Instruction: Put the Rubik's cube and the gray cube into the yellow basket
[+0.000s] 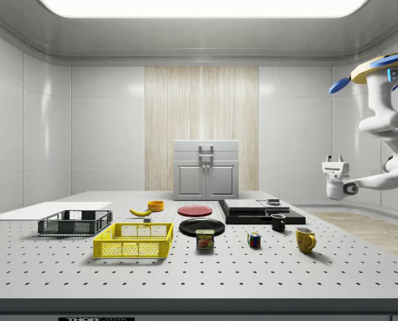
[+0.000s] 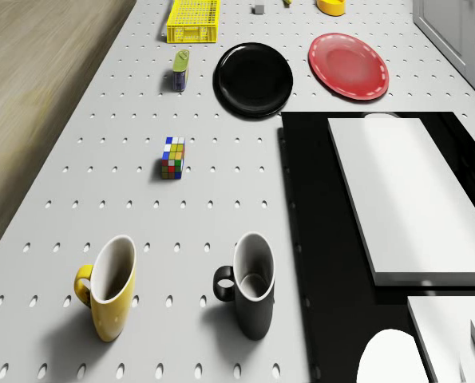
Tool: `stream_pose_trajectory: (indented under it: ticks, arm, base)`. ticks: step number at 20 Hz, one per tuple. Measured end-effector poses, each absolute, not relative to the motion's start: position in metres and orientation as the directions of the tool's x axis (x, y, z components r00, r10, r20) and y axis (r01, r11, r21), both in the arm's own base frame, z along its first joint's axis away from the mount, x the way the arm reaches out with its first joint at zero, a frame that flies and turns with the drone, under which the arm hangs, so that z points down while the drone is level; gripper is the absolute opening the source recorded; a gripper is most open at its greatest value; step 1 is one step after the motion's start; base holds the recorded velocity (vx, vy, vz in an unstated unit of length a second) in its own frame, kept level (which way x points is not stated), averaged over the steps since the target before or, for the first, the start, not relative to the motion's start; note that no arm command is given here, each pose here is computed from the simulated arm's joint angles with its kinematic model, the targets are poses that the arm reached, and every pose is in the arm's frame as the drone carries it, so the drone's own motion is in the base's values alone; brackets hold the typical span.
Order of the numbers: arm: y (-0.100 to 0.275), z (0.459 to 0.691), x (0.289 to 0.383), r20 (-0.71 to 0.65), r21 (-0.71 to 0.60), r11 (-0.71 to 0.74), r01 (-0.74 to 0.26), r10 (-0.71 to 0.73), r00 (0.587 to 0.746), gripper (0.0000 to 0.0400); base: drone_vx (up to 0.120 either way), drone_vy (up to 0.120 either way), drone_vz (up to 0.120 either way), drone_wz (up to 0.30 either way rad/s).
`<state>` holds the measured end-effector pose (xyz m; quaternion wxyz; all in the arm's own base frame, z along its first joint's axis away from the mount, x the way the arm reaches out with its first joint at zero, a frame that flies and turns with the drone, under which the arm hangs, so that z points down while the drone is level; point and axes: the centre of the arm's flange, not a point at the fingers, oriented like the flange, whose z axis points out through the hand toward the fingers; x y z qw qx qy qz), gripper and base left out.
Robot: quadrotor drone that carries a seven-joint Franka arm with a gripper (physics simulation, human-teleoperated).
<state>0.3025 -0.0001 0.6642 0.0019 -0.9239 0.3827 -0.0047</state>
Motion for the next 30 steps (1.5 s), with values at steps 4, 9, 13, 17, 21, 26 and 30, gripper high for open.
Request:
stream_pose_trajectory:
  ticks: [4,9,13,17,21,26,30]
  arm:
    - [0.0,0.679,0.3037,0.009,-0.009,-0.707,-0.707,-0.707,0.707,0.04]
    - [0.0,0.687,0.3042,0.012,-0.012,-0.707,-0.707,-0.707,0.707,0.04]
    - [0.0,0.69,0.3042,0.014,-0.014,-0.707,-0.707,-0.707,0.707,0.04]
    - [0.0,0.691,0.304,0.017,-0.016,-0.707,-0.707,-0.707,0.707,0.04]
    - [0.0,0.691,0.3037,0.019,-0.018,-0.707,-0.707,-0.707,0.707,0.04]
    - [0.0,0.691,0.3033,0.022,-0.02,-0.707,-0.707,-0.707,0.707,0.04]
    - [0.0,0.691,0.303,0.026,-0.021,-0.707,-0.707,-0.707,0.707,0.04]
  base:
    - [0.0,0.12,0.0,0.0]
    - [0.08,0.12,0.0,0.0]
    - [0.12,0.12,0.0,0.0]
    - [0.12,0.12,0.0,0.0]
    - [0.12,0.12,0.0,0.0]
    - [0.12,0.12,0.0,0.0]
    - [0.12,0.12,0.0,0.0]
